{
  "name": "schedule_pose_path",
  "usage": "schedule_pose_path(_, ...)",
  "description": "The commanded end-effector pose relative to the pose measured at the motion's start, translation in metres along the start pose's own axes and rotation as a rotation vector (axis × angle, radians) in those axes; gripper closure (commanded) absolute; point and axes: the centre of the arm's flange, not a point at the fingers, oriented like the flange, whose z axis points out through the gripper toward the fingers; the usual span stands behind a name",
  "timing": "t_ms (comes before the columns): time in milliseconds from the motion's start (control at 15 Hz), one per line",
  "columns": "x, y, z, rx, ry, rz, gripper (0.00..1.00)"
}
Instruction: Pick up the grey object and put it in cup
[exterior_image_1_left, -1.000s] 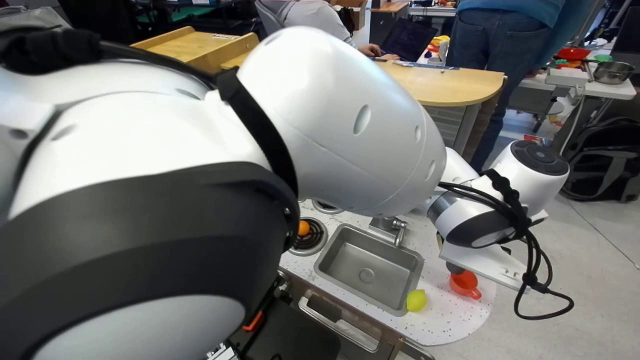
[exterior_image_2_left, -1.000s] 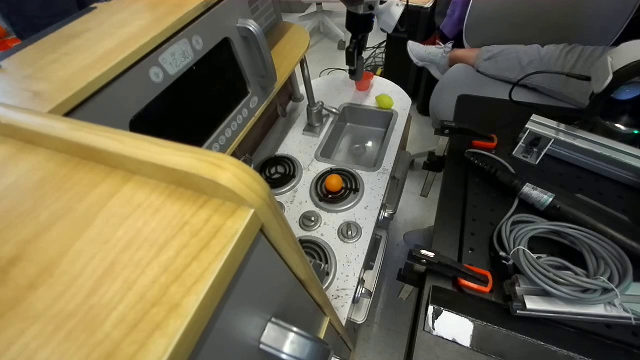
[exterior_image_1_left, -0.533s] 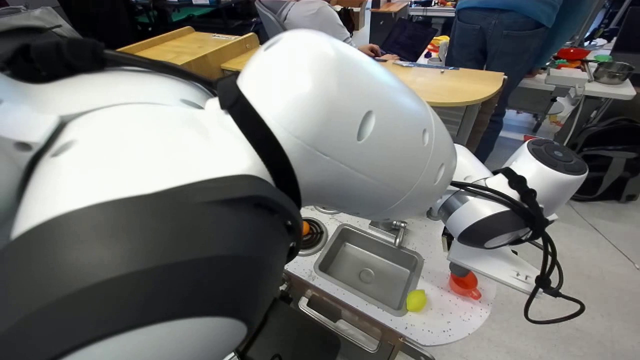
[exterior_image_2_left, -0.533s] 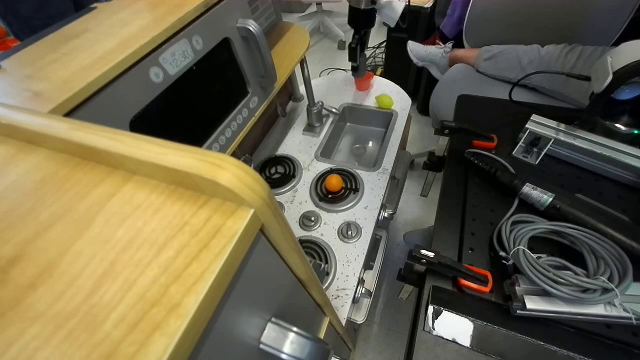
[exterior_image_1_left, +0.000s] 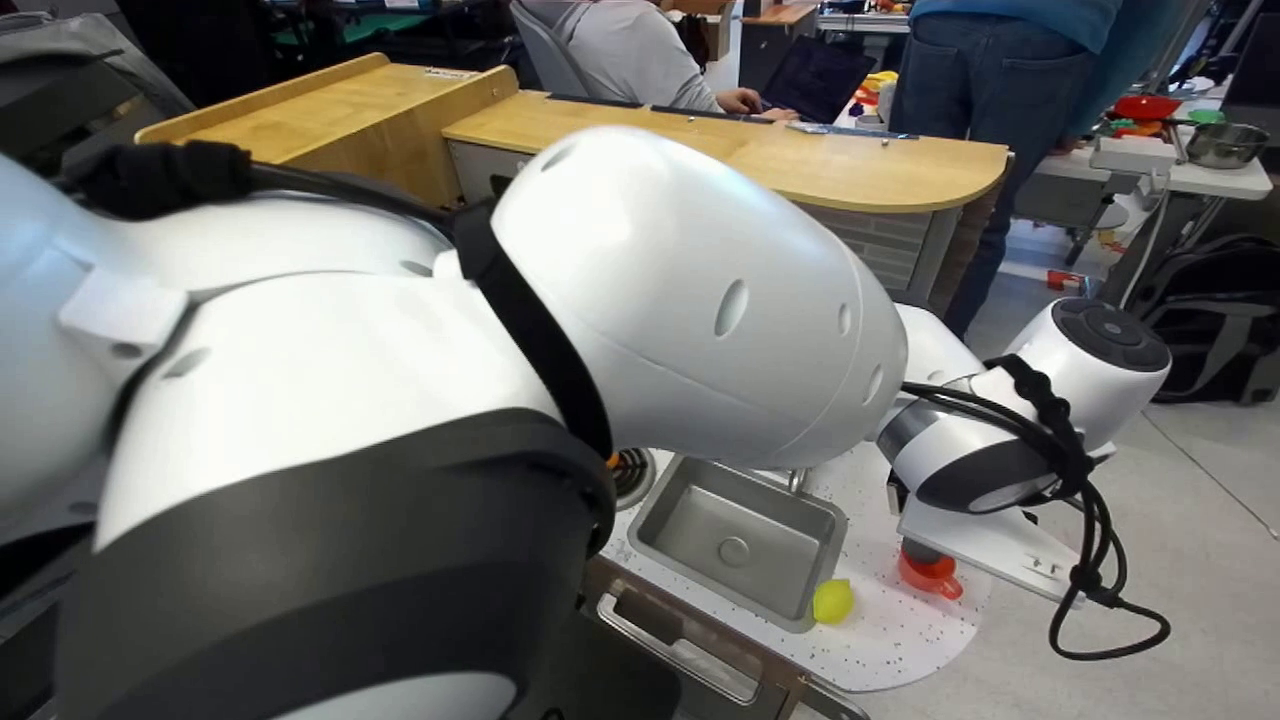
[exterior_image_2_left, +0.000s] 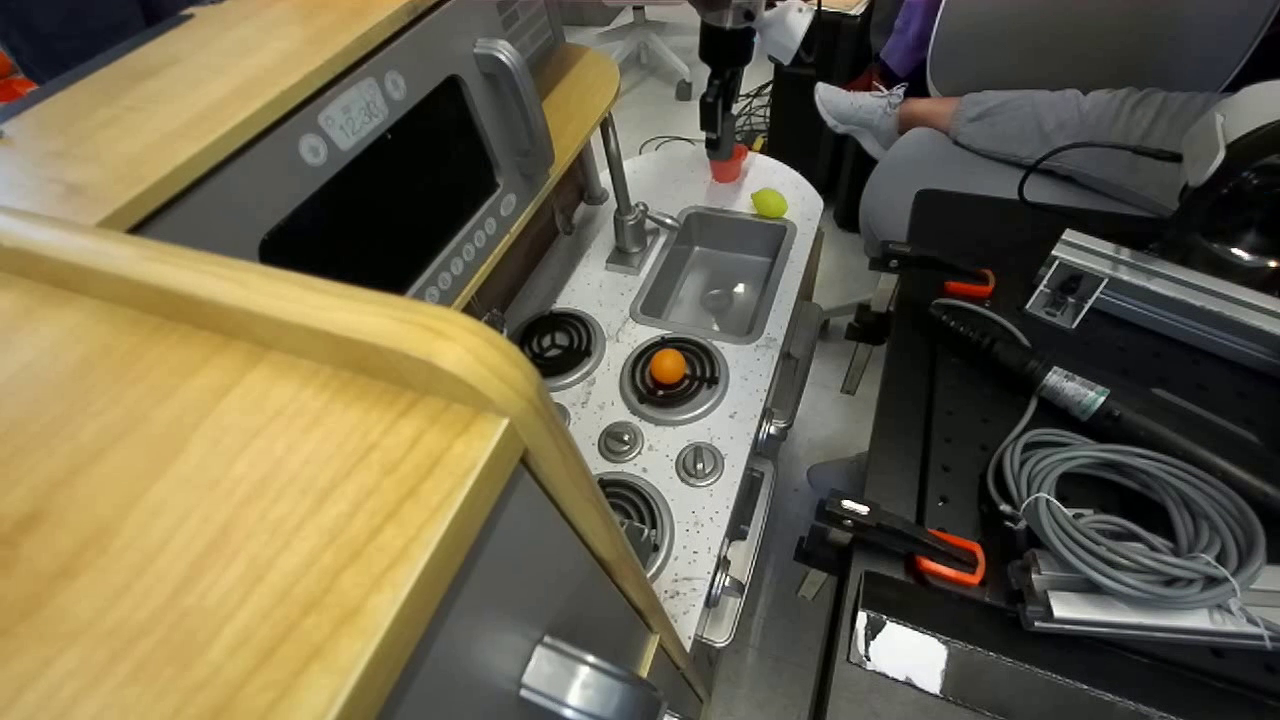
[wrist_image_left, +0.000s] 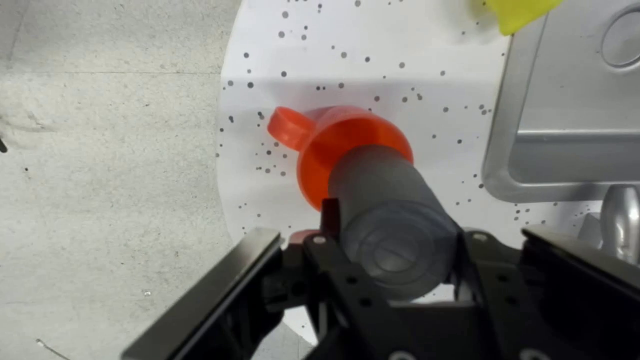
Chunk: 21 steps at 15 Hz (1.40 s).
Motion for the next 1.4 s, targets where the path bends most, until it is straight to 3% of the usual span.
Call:
schedule_pose_path(0,0.009,0.010,0.011,-0.021,-0.018,-0.017,0.83)
schedule_pose_path(67,0.008,0.010,0.011,-0.022,-0.022,-0.015,0.83)
schedule_pose_path(200,0.008,0.012,0.010,-0.028,-0.027,-0.012,0.33)
schedule_pose_path(333,0.005,0.014,0.008,-0.034,-0.032,-0.010,0.31)
schedule_pose_path(600,0.001,0.016,0.003,-0.051,-0.037,-0.014,0.02)
schedule_pose_path(1333,0.003,0.012,0.005,-0.060,-0.037,-0.017,0.00)
